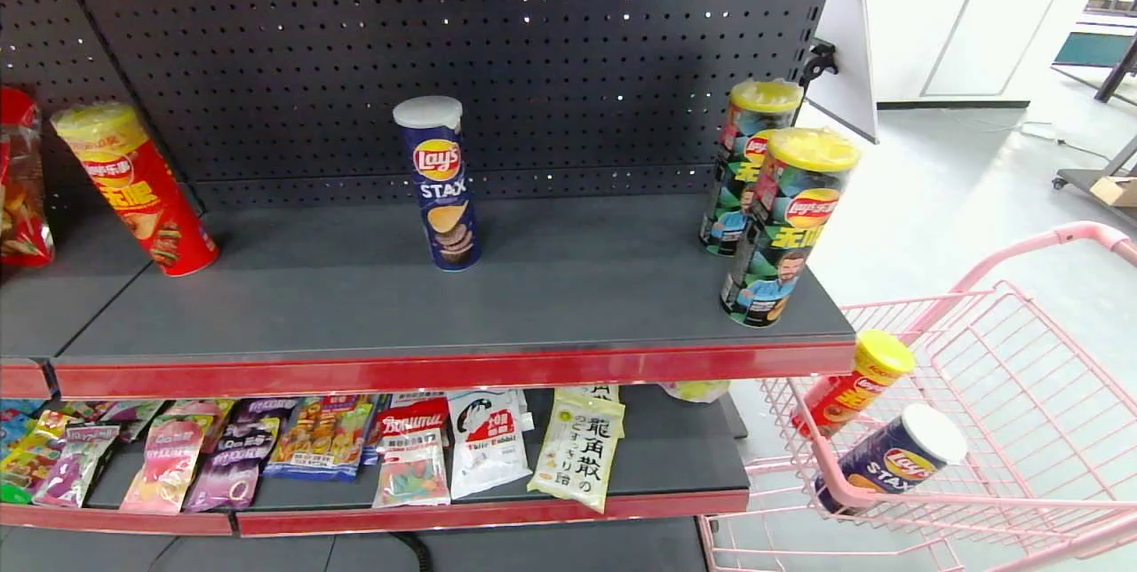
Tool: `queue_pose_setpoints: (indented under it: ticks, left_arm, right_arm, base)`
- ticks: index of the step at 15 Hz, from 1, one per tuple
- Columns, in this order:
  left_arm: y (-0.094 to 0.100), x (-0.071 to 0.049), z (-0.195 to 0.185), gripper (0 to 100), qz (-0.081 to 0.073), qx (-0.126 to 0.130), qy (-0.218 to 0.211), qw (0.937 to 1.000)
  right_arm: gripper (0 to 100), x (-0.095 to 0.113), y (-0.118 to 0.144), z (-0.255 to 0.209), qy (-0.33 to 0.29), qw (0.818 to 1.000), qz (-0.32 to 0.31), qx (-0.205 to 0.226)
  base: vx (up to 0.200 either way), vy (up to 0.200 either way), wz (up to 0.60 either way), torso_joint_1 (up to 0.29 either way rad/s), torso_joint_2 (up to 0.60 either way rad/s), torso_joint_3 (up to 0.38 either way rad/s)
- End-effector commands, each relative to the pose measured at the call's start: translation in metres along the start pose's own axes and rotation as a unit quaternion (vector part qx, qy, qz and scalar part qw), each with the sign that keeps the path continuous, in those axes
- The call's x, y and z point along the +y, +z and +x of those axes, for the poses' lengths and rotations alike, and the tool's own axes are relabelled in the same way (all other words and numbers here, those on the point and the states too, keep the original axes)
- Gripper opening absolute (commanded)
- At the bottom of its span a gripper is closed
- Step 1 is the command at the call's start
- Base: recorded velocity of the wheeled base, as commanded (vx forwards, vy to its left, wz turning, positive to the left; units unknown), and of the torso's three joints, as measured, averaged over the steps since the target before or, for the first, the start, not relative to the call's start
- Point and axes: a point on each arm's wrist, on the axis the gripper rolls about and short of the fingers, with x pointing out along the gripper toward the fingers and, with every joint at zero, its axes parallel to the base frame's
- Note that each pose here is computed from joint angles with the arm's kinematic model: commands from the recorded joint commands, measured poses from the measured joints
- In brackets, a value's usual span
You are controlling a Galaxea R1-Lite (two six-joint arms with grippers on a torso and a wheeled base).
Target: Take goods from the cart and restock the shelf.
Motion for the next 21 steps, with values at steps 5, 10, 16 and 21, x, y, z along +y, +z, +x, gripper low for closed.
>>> queue_pose_setpoints:
  ticks: [5,10,16,21]
  left_arm:
    - [-0.0001,0.0,0.0001,100,0.0,0.001,0.0,1.0]
    - [-0.0001,0.0,0.0001,100,0.0,0.001,0.0,1.0]
    - [-0.0001,0.0,0.0001,100,0.0,0.001,0.0,1.0]
    - [-0.0001,0.0,0.0001,100,0.0,0.001,0.0,1.0]
  right_arm:
    - [100,-0.0001,0.0001,0.0,-0.001,1.0,0.001,0.0]
    - [100,-0.0001,0.0001,0.0,-0.001,1.0,0.003,0.0]
    - [100,-0.0001,0.0001,0.0,-0.001,1.0,0.001,0.0]
    - [100,0.0,0.0001,0.0,0.0,1.0,0.002,0.0]
  base:
    - [0.0,-0.04,-0.12,0.0,0.0,0.001]
    - [0.0,0.0,-0.6,0.003,0.01,0.001]
    - [0.0,0.0,-0.5,0.002,0.0,0.001]
    - [0.0,0.0,0.0,0.0,0.0,0.0]
